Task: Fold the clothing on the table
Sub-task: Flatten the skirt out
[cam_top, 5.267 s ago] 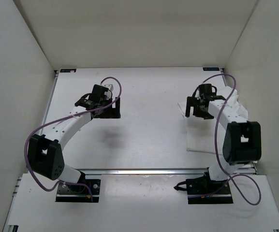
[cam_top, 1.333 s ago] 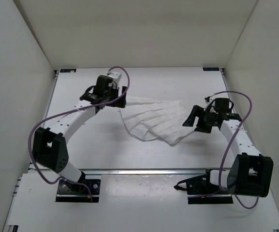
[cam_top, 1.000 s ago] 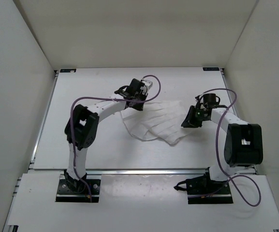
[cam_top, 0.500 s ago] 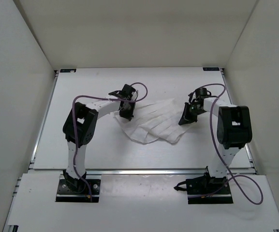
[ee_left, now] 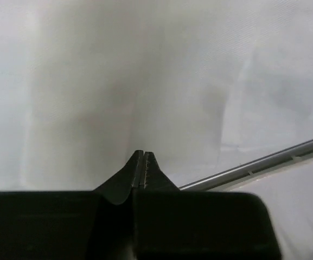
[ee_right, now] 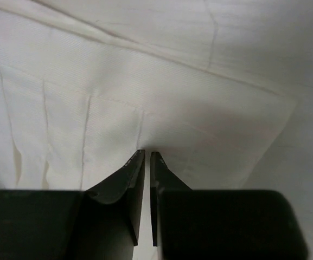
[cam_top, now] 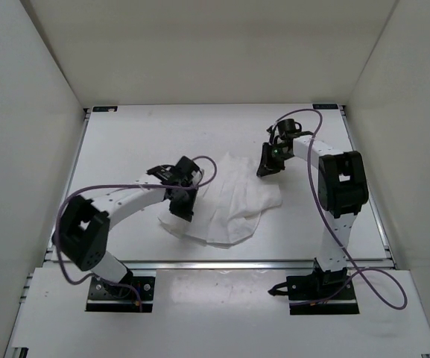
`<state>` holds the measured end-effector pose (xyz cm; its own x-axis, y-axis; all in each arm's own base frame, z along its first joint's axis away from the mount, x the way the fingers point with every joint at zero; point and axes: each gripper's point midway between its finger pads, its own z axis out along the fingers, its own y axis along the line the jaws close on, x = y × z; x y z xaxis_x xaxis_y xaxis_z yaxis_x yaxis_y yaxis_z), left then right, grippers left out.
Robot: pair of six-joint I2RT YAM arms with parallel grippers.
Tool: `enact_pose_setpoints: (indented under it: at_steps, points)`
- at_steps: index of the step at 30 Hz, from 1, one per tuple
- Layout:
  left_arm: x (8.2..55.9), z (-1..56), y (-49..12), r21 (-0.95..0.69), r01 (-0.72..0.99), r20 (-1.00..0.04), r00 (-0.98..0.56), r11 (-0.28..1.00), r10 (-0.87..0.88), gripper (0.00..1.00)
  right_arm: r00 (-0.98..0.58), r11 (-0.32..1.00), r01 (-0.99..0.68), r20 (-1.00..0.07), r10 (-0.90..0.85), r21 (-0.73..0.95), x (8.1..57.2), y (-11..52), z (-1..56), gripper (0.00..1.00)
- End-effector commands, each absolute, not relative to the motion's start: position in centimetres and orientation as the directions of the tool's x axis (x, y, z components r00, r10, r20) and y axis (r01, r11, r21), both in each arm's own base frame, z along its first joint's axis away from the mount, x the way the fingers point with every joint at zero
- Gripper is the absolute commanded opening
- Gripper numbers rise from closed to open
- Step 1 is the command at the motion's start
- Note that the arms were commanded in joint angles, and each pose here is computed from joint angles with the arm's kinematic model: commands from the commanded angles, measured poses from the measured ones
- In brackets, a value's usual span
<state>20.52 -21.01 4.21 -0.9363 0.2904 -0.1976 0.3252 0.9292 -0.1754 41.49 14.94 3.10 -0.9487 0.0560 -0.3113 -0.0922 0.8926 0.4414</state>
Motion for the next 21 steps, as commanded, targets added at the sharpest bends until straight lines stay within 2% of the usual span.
enact_pose_setpoints:
  at_steps: [1,2,3,4,5,6,8,10,15,18,21]
  points:
    - [24.0,11.1,-20.4,-0.250,0.291,-0.386,-0.905,0.923,0.180,0.18,-0.913,0.883,-0.152,-0.406,0.048,0.445,41.5,15.5,7.3,0.17]
    - [25.3,12.0,-19.7,-0.249,0.271,-0.421,-0.895,0.930,0.148,0.28,-0.909,0.879,-0.155,-0.414,0.052,0.450,41.3,15.4,7.6,0.30]
    - [26.9,13.9,-19.8,-0.258,0.278,-0.484,-0.866,0.925,0.126,0.43,-0.897,0.877,-0.153,-0.437,0.070,0.456,41.4,15.1,8.6,0.35]
    - [28.3,14.8,-19.5,-0.260,0.270,-0.519,-0.849,0.927,0.102,0.51,-0.879,0.885,-0.151,-0.470,0.084,0.441,41.8,14.2,9.7,0.47]
    - [29.8,15.5,-19.0,-0.260,0.261,-0.559,-0.826,0.930,0.076,0.62,-0.870,0.897,-0.135,-0.483,0.096,0.421,41.9,13.6,9.8,0.56]
    - [31.0,15.8,-19.2,-0.266,0.268,-0.592,-0.804,0.926,0.062,0.69,-0.862,0.905,-0.130,-0.497,0.100,0.406,41.9,12.9,9.9,0.60]
    - [33.0,16.0,-18.9,-0.271,0.262,-0.608,-0.792,0.926,0.046,0.73,-0.859,0.919,-0.104,-0.499,0.109,0.380,42.4,11.3,9.4,0.67]
    - [33.6,16.0,-19.1,-0.266,0.267,-0.601,-0.797,0.926,0.057,0.74,-0.869,0.931,-0.087,-0.484,0.103,0.354,42.7,9.8,8.6,0.69]
    - [33.4,16.0,-20.1,-0.286,0.287,-0.604,-0.795,0.914,0.061,0.74,-0.890,0.946,-0.055,-0.445,0.099,0.320,43.6,8.0,6.1,0.69]
    - [33.5,15.9,-19.9,-0.318,0.277,-0.607,-0.794,0.907,0.030,0.70,-0.893,0.940,-0.061,-0.439,0.099,0.336,43.8,8.3,5.2,0.68]
    - [33.4,15.8,-19.6,-0.325,0.269,-0.600,-0.799,0.907,0.022,0.71,-0.901,0.943,-0.065,-0.425,0.085,0.326,43.7,9.0,4.2,0.68]
